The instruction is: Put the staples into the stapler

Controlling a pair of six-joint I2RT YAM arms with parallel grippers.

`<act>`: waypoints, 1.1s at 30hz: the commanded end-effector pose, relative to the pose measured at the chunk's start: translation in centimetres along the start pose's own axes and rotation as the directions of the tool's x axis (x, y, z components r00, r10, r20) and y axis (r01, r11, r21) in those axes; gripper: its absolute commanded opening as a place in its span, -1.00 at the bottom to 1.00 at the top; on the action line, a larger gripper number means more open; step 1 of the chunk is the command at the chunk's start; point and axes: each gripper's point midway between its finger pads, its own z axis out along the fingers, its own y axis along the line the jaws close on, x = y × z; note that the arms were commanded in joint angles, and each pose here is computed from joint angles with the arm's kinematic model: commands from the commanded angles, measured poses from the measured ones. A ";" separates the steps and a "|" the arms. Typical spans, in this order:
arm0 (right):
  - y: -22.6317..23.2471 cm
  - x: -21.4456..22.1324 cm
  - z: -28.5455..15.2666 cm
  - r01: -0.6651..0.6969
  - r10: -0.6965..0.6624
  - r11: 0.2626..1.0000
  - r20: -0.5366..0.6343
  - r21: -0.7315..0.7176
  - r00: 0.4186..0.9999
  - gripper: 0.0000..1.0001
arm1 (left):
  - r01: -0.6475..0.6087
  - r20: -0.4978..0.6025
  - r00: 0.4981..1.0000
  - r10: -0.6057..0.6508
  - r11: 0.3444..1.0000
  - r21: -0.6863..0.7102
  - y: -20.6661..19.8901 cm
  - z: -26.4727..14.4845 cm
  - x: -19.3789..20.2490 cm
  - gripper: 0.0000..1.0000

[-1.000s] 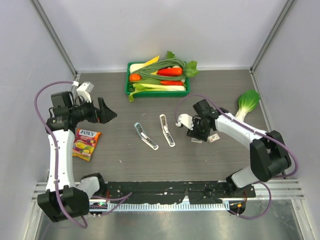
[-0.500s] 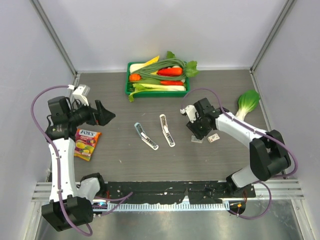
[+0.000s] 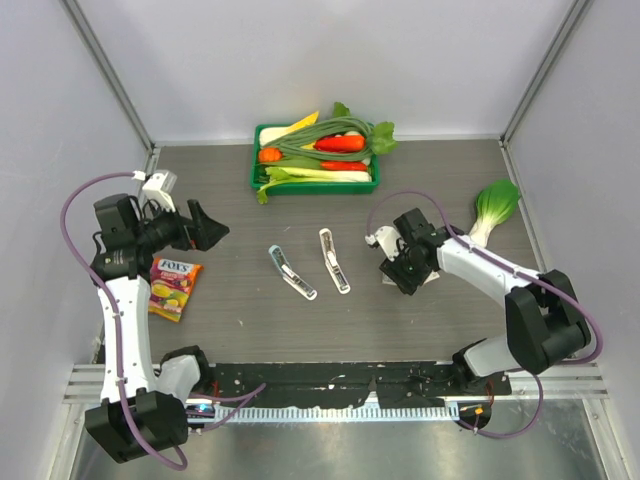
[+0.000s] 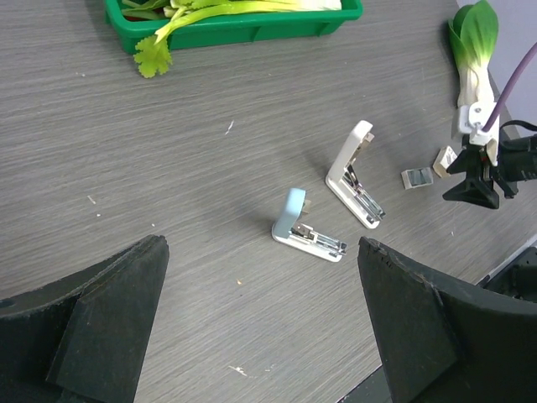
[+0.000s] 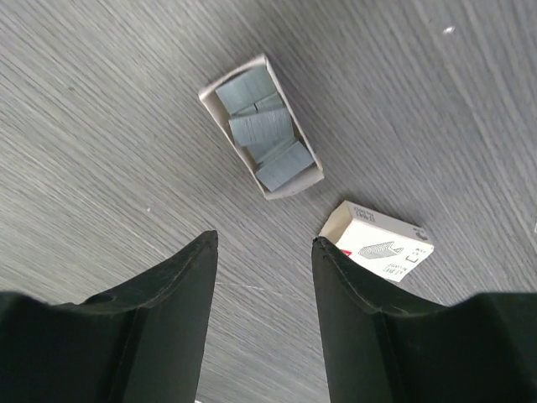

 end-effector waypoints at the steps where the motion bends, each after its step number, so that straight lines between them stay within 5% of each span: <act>1: -1.0 0.8 -0.2 0.039 -0.039 0.997 -0.002 0.063 0.999 0.10 | -0.028 0.045 0.999 0.027 0.999 0.021 -0.4 -0.2 -1.0 1.00; 20: -4.1 -1.0 2.1 0.030 -0.037 0.964 0.022 0.264 0.999 0.14 | -0.011 0.066 0.998 0.010 1.000 0.018 0.0 -0.6 -1.0 1.00; 33: -4.6 -2.5 0.2 0.076 -0.090 0.961 0.039 0.264 0.995 0.10 | -0.010 0.071 0.997 0.008 1.000 0.028 -0.2 -0.7 -0.9 1.00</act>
